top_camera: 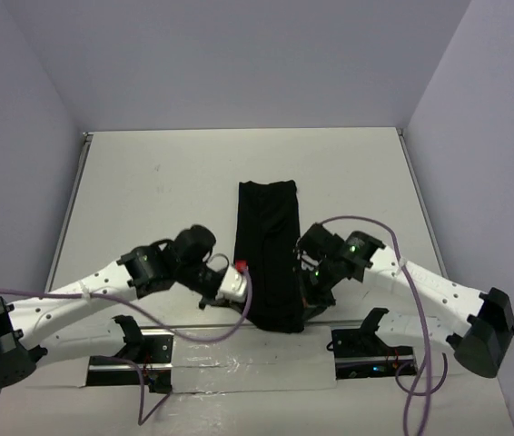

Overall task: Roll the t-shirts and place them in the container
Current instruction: Fold the T-shirt at the center of the board.

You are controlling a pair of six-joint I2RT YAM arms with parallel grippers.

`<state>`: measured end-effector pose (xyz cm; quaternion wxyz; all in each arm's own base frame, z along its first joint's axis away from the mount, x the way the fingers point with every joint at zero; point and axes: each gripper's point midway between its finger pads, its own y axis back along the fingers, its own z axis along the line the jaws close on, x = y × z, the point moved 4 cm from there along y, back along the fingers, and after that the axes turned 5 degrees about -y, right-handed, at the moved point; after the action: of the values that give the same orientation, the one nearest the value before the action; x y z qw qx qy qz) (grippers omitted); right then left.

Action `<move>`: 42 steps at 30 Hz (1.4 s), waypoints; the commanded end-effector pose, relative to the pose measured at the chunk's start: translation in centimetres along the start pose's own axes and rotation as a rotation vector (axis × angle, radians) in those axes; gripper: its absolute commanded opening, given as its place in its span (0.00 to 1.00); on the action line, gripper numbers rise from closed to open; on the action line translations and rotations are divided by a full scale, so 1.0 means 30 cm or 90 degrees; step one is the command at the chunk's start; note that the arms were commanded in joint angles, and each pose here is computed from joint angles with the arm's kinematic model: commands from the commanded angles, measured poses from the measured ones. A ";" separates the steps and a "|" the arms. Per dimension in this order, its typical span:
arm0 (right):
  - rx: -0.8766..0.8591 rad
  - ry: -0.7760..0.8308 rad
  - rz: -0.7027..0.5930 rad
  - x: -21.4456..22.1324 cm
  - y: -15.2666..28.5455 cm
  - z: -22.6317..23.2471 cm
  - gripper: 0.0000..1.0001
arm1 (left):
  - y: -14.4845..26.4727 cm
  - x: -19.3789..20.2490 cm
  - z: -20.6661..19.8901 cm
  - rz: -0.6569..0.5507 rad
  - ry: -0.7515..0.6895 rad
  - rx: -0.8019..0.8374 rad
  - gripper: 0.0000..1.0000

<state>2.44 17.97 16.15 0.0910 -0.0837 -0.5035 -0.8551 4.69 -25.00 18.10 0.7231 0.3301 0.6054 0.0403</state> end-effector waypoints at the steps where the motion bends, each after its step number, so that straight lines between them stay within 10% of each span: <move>1: 0.013 0.018 -0.062 -0.117 0.108 0.030 0.00 | 0.093 -0.059 0.140 -0.046 0.109 -0.056 0.00; 23: 0.009 0.015 -0.321 -0.927 0.466 0.084 0.00 | 0.428 0.022 0.969 -0.034 0.162 -0.384 0.00; 42: -0.018 0.007 -0.353 -1.247 0.494 0.062 0.00 | 0.538 0.199 1.244 -0.021 0.156 -0.489 0.00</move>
<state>40.78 15.19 20.14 -0.1374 0.0334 -0.5026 -0.8529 42.94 -25.67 21.47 0.6891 0.0564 0.6636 0.2857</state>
